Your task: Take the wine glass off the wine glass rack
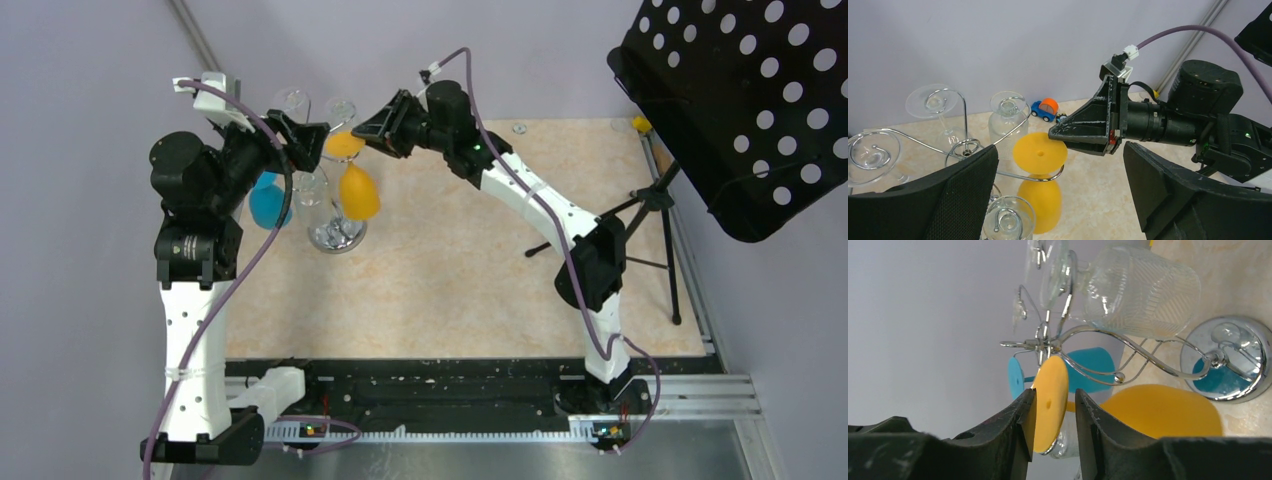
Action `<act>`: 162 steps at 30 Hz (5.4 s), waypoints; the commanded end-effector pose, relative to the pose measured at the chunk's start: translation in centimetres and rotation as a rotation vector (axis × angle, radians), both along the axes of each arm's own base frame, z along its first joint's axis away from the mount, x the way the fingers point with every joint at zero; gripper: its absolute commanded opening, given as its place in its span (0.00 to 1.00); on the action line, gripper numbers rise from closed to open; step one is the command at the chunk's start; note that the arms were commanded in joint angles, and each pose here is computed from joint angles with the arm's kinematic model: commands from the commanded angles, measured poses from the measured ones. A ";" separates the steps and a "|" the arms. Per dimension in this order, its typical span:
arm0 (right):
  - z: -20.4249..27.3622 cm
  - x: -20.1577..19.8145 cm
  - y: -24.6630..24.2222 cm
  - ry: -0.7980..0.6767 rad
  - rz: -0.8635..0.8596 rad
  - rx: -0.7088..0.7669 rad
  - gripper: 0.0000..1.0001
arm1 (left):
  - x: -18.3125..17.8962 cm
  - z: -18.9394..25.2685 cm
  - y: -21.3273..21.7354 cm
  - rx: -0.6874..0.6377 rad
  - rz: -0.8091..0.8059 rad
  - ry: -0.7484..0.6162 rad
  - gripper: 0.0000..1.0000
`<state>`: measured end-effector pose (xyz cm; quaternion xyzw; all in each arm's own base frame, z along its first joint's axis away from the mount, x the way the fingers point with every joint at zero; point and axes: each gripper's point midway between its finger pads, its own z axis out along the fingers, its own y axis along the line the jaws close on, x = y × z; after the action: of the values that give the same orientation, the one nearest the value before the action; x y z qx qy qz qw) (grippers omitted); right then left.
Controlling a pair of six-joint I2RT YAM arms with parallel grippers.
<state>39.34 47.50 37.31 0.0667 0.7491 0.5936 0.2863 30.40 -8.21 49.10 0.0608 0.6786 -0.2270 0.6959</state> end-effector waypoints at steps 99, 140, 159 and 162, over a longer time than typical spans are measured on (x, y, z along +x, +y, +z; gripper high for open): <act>7.7 0.0 -9.1 -0.044 -0.146 0.250 0.00 | -0.7 1.0 -5.4 -0.112 -0.350 -0.010 0.97; 24.4 -8.3 -23.5 -0.437 -0.305 0.677 0.00 | 5.4 6.0 -13.1 -0.961 -0.629 0.324 0.79; 23.5 -7.9 -22.8 -0.331 -0.240 0.768 0.00 | 2.3 9.8 -14.4 -1.052 -0.994 0.319 0.37; 23.2 -7.7 -22.8 -0.308 -0.241 0.775 0.00 | 1.8 10.5 -14.4 -1.011 -0.999 0.287 0.28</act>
<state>31.40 24.59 61.18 0.1621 0.4044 0.7893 0.4326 37.13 -22.88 54.64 -0.0916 0.5132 -0.7860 0.3324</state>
